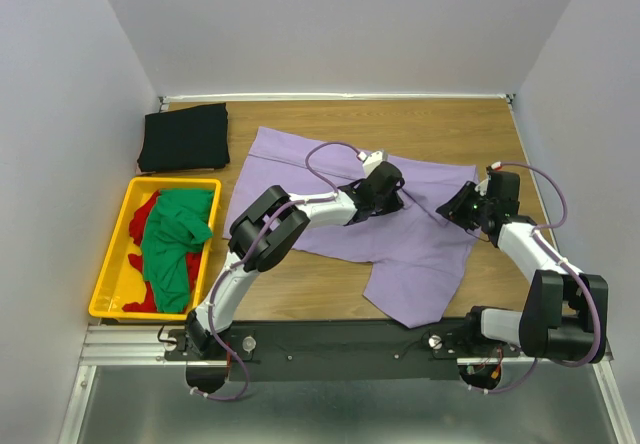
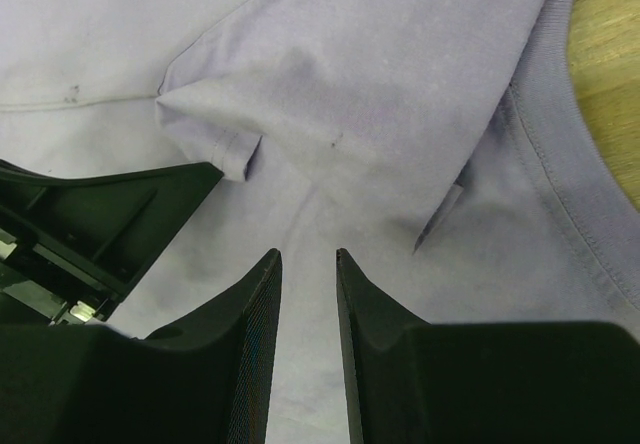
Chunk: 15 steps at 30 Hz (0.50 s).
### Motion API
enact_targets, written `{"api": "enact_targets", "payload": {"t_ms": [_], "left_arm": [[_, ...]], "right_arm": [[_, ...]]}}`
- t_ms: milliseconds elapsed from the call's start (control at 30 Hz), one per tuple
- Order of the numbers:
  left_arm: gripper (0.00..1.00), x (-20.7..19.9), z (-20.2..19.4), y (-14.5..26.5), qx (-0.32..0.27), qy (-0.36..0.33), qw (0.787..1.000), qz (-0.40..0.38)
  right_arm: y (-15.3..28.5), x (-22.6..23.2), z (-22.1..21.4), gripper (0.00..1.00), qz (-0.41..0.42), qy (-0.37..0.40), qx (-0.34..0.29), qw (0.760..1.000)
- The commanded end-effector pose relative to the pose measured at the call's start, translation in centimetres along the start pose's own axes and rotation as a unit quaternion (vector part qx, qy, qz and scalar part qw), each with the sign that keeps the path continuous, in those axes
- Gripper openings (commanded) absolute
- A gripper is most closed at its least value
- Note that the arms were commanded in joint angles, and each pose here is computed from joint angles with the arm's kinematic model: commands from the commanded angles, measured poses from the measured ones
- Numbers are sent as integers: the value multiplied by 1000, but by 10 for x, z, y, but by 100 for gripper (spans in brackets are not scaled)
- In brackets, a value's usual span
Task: Fold and stack the t-shirts
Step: Fold the tshirt
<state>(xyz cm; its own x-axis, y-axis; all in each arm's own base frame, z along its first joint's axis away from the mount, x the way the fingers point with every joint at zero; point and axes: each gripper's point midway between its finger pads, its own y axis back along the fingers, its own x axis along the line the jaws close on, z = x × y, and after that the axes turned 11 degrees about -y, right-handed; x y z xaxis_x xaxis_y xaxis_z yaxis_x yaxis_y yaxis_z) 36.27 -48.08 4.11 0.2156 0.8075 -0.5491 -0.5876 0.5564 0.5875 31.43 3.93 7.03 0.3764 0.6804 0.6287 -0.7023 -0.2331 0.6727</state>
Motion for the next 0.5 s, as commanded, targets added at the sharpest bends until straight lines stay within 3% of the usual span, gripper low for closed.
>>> {"api": "enact_targets", "payload": {"t_ms": [0,467], "left_arm": [[0,-16,18,11,-26,-14,1000,-10],[0,-23,68,32,-68,-73,995,-3]], "right_arm": [[1,-5,4,35,-12,12,-19,1000],[-3,-35,-4,35,-65,-3,-28,997]]}}
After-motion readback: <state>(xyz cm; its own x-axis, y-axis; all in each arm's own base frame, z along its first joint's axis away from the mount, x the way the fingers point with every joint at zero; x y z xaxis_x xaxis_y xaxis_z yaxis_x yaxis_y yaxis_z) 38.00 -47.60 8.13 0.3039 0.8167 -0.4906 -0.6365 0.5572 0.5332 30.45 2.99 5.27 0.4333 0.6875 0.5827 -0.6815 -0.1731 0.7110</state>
